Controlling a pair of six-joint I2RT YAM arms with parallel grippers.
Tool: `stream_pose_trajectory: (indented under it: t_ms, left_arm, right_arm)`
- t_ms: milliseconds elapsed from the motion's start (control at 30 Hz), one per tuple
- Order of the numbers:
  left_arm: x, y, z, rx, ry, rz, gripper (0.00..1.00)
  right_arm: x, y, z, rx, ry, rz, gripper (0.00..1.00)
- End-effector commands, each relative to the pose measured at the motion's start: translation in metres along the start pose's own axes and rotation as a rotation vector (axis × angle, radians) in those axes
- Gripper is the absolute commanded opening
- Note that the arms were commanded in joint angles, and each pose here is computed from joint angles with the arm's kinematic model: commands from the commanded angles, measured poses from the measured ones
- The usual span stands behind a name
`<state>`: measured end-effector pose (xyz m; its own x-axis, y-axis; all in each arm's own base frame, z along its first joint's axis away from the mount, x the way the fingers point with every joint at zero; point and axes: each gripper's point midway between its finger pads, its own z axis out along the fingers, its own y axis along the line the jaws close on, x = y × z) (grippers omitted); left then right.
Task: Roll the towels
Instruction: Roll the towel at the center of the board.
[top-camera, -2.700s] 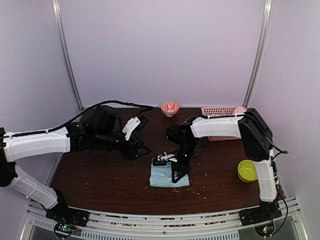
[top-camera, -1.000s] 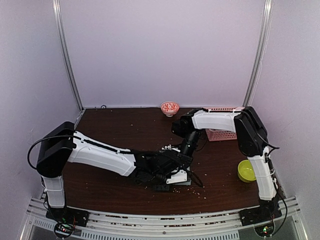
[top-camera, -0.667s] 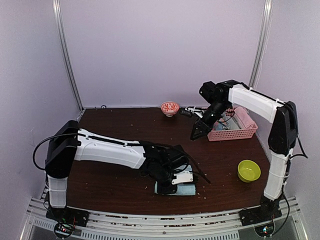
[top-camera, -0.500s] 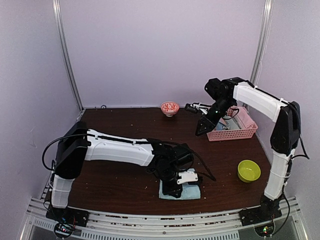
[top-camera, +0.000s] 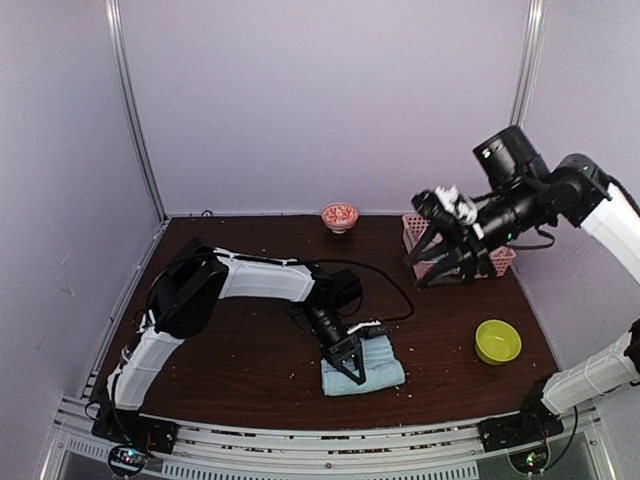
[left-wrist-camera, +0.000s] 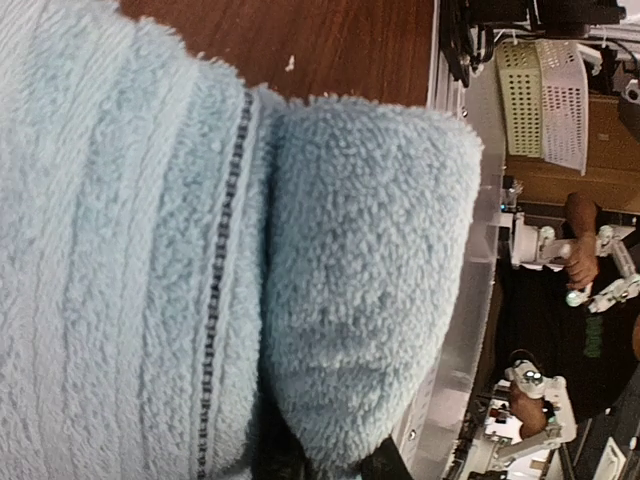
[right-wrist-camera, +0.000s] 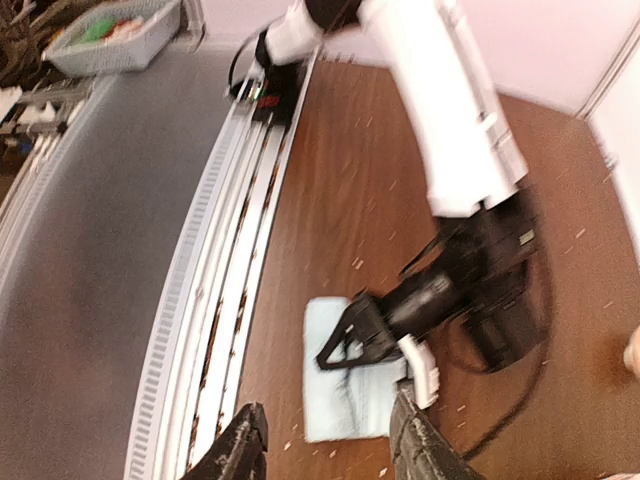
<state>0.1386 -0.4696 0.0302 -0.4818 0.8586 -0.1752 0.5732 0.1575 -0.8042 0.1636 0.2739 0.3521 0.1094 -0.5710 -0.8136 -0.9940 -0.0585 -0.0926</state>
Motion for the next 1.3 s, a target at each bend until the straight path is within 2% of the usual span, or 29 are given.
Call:
stream_pose_trajectory:
  t_ms: [0, 133, 333, 533, 767, 800, 867, 967, 1100, 1267]
  left_arm:
    - [0.011, 0.043, 0.012, -0.025, 0.028, -0.144, 0.01]
    - [0.009, 0.045, 0.011, -0.006, 0.018, -0.153, 0.01]
    - [0.013, 0.053, 0.014, -0.015, 0.027, -0.158, 0.05]
    - [0.016, 0.055, 0.014, -0.033, 0.033, -0.147, 0.10]
    - [0.005, 0.058, 0.002, -0.076, 0.006, -0.115, 0.14]
    - [0.001, 0.058, -0.004, -0.096, -0.009, -0.098, 0.14]
    - [-0.010, 0.057, -0.023, -0.158, -0.063, -0.049, 0.21]
    - [-0.023, 0.056, -0.069, -0.343, -0.160, 0.019, 0.31]
    - [-0.026, 0.047, -0.139, -0.561, -0.343, 0.063, 0.39]
    - [-0.016, 0.019, -0.196, -0.756, -0.529, 0.128, 0.43]
  right_arm:
    - [0.082, 0.025, 0.071, -0.074, 0.255, -0.004, 0.42]
    - [0.128, 0.035, 0.110, -0.031, 0.383, 0.000, 0.39]
    - [0.184, 0.036, 0.157, 0.059, 0.523, -0.064, 0.49]
    - [0.206, 0.032, 0.184, 0.135, 0.572, -0.132, 0.52]
    - [0.245, 0.033, 0.205, 0.149, 0.650, -0.188, 0.50]
    - [0.252, 0.037, 0.207, 0.131, 0.664, -0.191, 0.47]
    - [0.263, 0.045, 0.209, 0.073, 0.702, -0.185, 0.33]
    - [0.265, 0.052, 0.209, -0.027, 0.714, -0.116, 0.18]
    - [0.263, 0.052, 0.203, -0.133, 0.703, -0.002, 0.13]
    - [0.259, 0.034, 0.197, -0.256, 0.668, 0.208, 0.12]
